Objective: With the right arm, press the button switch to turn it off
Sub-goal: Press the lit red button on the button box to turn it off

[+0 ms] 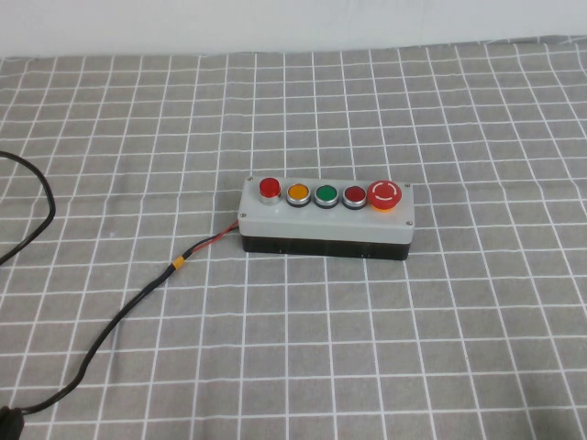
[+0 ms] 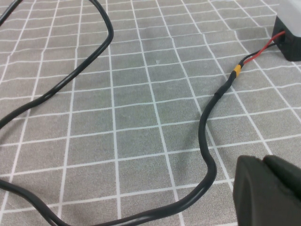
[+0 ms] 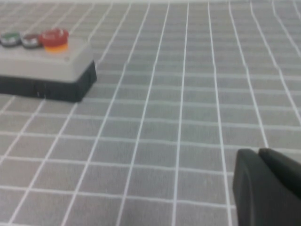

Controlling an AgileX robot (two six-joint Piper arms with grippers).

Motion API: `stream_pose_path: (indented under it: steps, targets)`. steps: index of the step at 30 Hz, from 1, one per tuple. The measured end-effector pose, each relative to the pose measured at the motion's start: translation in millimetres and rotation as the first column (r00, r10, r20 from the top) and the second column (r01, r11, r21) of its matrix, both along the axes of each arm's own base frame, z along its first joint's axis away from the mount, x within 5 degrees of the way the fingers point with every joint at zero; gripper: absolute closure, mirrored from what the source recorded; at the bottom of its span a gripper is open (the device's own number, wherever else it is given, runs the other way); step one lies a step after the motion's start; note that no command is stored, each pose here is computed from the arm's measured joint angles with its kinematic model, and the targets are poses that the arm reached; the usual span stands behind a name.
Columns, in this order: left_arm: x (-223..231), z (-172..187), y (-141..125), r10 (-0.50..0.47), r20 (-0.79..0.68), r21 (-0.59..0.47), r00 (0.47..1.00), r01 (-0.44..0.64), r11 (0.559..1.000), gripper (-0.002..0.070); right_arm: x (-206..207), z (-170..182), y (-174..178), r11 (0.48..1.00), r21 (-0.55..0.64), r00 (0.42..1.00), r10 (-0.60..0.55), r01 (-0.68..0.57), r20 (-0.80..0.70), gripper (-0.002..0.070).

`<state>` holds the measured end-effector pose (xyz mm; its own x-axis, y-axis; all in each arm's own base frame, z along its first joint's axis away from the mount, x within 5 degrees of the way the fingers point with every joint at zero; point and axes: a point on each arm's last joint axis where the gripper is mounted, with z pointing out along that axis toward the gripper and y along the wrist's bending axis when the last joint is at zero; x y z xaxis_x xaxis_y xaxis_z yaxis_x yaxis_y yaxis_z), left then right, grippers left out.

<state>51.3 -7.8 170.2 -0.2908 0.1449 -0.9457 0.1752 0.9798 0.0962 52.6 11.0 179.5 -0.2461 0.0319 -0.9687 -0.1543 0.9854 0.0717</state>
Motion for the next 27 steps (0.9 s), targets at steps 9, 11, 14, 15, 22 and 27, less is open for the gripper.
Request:
stream_pose_path:
  steps: [9, 11, 14, 15, 22, 27]
  targets:
    - [0.0, 0.0, 0.0, 0.0, 0.0, 0.0, 1.0, 0.0, 1.0, 0.0678, -0.7, -5.0, 0.7, 1.0, 0.011, 0.999, 0.006, -0.005, -0.034, 0.0692]
    - [0.0, 0.0, 0.0, 0.0, 0.0, 0.0, 1.0, 0.0, 1.0, 0.0678, -0.8, -5.2, 1.0, 1.0, 0.019, 0.999, 0.007, -0.006, -0.037, 0.0692]
    - [0.0, 0.0, 0.0, 0.0, 0.0, 0.0, 1.0, 0.0, 1.0, 0.0678, -0.9, -5.2, 1.4, 1.0, 0.029, 0.999, 0.008, -0.007, -0.039, 0.0692]
    - [0.0, 0.0, 0.0, 0.0, 0.0, 0.0, 1.0, 0.0, 1.0, 0.0678, -0.9, -5.2, 1.4, 0.999, 0.031, 0.999, 0.009, -0.007, -0.039, 0.0692]
    - [0.0, 0.0, 0.0, 0.0, 0.0, 0.0, 1.0, 0.0, 1.0, 0.0678, -0.9, -5.5, 1.5, 0.999, 0.033, 0.999, 0.009, -0.008, -0.041, 0.0692]
    - [0.0, 0.0, 0.0, 0.0, 0.0, 0.0, 1.0, 0.0, 1.0, 0.0678, -0.9, -5.5, 1.5, 0.999, 0.033, 0.999, 0.009, -0.008, -0.041, 0.0692]
